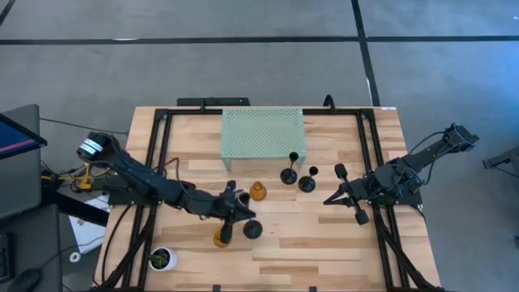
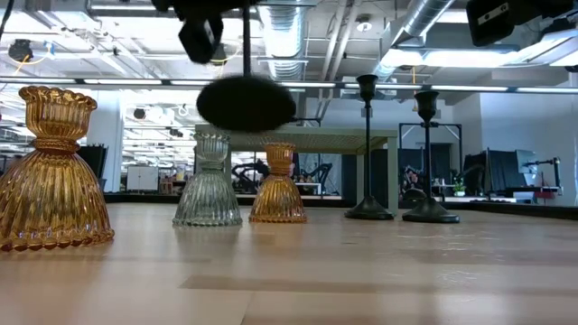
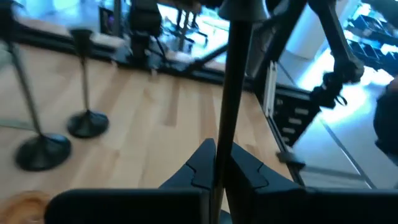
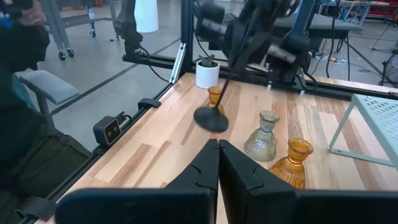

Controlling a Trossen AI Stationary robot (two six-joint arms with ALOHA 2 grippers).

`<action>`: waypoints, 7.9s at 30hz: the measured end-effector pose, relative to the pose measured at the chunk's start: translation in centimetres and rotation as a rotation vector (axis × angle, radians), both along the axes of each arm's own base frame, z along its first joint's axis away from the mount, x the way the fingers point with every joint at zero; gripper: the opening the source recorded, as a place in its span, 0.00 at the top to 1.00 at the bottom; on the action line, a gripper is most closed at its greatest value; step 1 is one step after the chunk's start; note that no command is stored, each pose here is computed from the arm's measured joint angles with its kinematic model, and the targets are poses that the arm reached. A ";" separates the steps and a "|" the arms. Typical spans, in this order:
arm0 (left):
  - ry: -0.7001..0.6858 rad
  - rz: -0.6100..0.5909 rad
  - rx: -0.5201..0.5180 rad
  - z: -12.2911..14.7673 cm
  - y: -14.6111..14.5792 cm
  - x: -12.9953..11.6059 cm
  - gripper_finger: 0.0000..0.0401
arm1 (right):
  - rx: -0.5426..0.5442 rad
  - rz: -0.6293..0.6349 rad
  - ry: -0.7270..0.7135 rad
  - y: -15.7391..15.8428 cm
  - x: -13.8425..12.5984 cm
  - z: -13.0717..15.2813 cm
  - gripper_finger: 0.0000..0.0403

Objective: Pick & Place candle stick holders
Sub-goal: Put the bottom black candle holder on the shelf, then put the top black candle holder on the shelf aligned with the other black holder

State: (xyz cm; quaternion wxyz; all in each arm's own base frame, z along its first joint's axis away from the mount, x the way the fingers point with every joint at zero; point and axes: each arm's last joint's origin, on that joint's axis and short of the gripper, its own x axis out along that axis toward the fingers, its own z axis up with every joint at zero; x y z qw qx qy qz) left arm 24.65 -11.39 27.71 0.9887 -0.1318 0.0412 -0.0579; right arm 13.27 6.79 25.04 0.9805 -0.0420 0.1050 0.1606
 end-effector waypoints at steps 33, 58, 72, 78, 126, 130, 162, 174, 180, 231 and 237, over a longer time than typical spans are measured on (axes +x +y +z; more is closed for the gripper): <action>0.028 0.704 0.175 10.3 18.6 -3.2 0.96 | 0.011 -0.010 0.064 -0.1 -0.1 -0.5 1.00; 0.139 0.844 0.163 6.9 25.3 -0.8 0.96 | 0.011 -0.010 0.064 -0.1 -0.1 -0.5 1.00; 0.143 0.827 0.160 6.1 25.7 0.4 0.94 | 0.025 -0.013 0.070 0.0 -0.1 -0.6 1.00; 0.161 0.805 0.153 5.7 25.4 0.7 0.88 | 0.027 -0.013 0.071 0.0 -0.1 -0.6 1.00; 0.189 0.266 0.059 7.9 14.7 -8.1 0.69 | 0.057 -0.021 0.086 -0.1 -0.2 -0.6 1.00; 0.144 0.111 0.124 6.0 12.2 -6.8 0.78 | 0.083 -0.029 0.094 -0.1 -0.2 -0.6 1.00; -0.070 0.257 0.224 -3.7 1.8 2.3 0.99 | 0.087 -0.032 0.096 -0.1 -0.2 -0.6 1.00; -0.137 0.179 0.130 -3.0 4.0 5.0 0.99 | 0.087 -0.032 0.096 -0.1 -0.2 -0.6 1.00; -0.119 0.142 0.166 -3.5 4.4 7.8 0.99 | 0.086 -0.032 0.098 -0.1 -0.2 -0.6 1.00; 0.022 0.395 0.340 -1.4 8.2 12.6 0.78 | 0.035 -0.024 0.089 -0.1 -0.2 -0.7 1.00; 0.019 0.398 0.308 -1.4 8.2 12.6 0.64 | 0.035 -0.024 0.089 -0.1 -0.2 -0.7 1.00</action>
